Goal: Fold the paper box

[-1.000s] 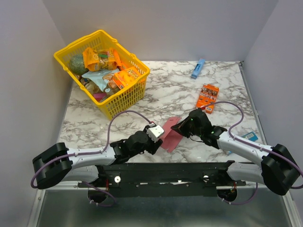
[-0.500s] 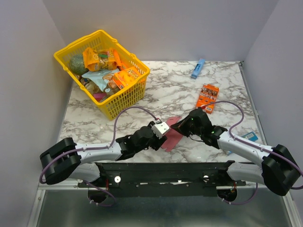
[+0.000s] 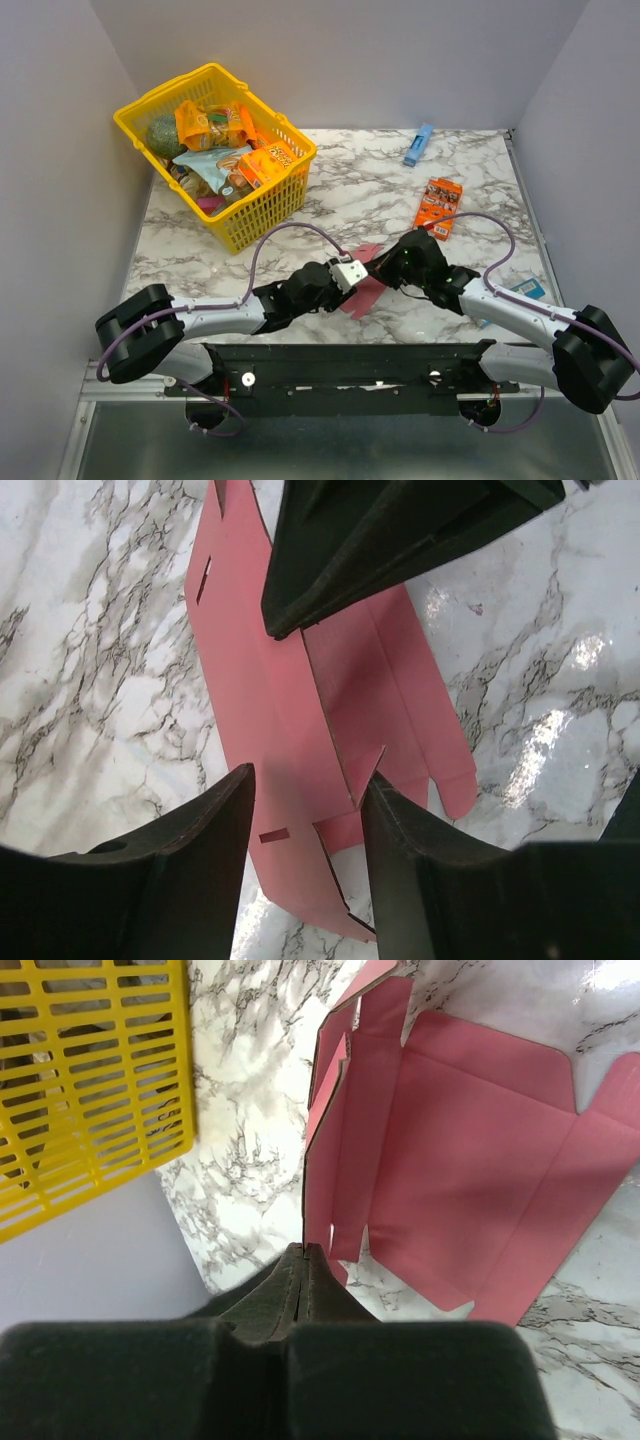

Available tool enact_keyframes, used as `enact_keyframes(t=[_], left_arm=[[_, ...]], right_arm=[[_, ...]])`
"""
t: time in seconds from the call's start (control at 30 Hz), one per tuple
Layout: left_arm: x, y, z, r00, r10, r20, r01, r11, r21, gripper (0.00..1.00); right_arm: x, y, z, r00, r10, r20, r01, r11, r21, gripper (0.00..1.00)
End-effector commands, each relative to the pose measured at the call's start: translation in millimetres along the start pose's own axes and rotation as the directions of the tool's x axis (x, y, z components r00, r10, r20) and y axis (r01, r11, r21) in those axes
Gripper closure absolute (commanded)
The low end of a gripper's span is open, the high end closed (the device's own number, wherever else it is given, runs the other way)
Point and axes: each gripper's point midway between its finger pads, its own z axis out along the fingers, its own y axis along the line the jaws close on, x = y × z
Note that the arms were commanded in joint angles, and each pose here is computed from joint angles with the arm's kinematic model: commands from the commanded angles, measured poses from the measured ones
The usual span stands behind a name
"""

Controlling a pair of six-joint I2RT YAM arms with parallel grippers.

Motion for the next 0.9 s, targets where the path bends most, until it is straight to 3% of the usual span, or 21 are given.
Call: enact_keyframes(t=[0.0, 0.3, 0.5, 0.6, 0.7, 0.73, 0.83, 0.87], left_arm=[[-30.3, 8.6, 6.0, 0.994, 0.027, 0.102, -0.025, 1.000, -0.018, 0.51], [-35.4, 6.7, 4.7, 0.987, 0.072, 0.144, -0.072, 0.997, -0.009, 0.59], [-29.7, 7.6, 5.4, 0.988, 0.075, 0.132, -0.074, 0.997, -0.016, 0.74], [-27.1, 10.6, 5.4, 0.990, 0.056, 0.126, -0.053, 0.998, -0.034, 0.86], [-24.8, 13.8, 4.4, 0.993, 0.029, 0.116, -0.023, 0.998, -0.050, 0.91], [-24.5, 15.2, 3.8, 0.994, 0.015, 0.112, -0.010, 0.999, -0.052, 0.92], [-26.6, 20.7, 0.1, 0.991, -0.060, 0.122, 0.064, 0.997, -0.034, 0.98], [-26.4, 22.8, -0.8, 0.989, -0.079, 0.123, 0.082, 0.996, -0.018, 1.00]], right_arm=[[10.2, -5.5, -2.9, 0.999, -0.026, -0.045, 0.027, 0.999, 0.019, 1.00], [10.6, -5.8, -1.9, 0.999, -0.021, -0.046, 0.022, 0.999, 0.027, 1.00], [7.9, -5.1, -2.9, 0.999, -0.031, -0.031, 0.031, 0.999, 0.023, 0.94], [4.4, -0.5, -8.6, 0.998, -0.061, -0.013, 0.061, 0.998, -0.004, 0.81], [-4.7, -1.4, -18.1, 0.994, -0.099, 0.044, 0.100, 0.995, -0.024, 0.56], [-7.1, -2.4, -21.0, 0.992, -0.108, 0.059, 0.110, 0.994, -0.029, 0.44], [-13.7, -9.3, -34.5, 0.980, -0.161, 0.117, 0.168, 0.984, -0.056, 0.34], [-17.1, -8.2, -37.6, 0.961, -0.232, 0.149, 0.245, 0.967, -0.074, 0.33]])
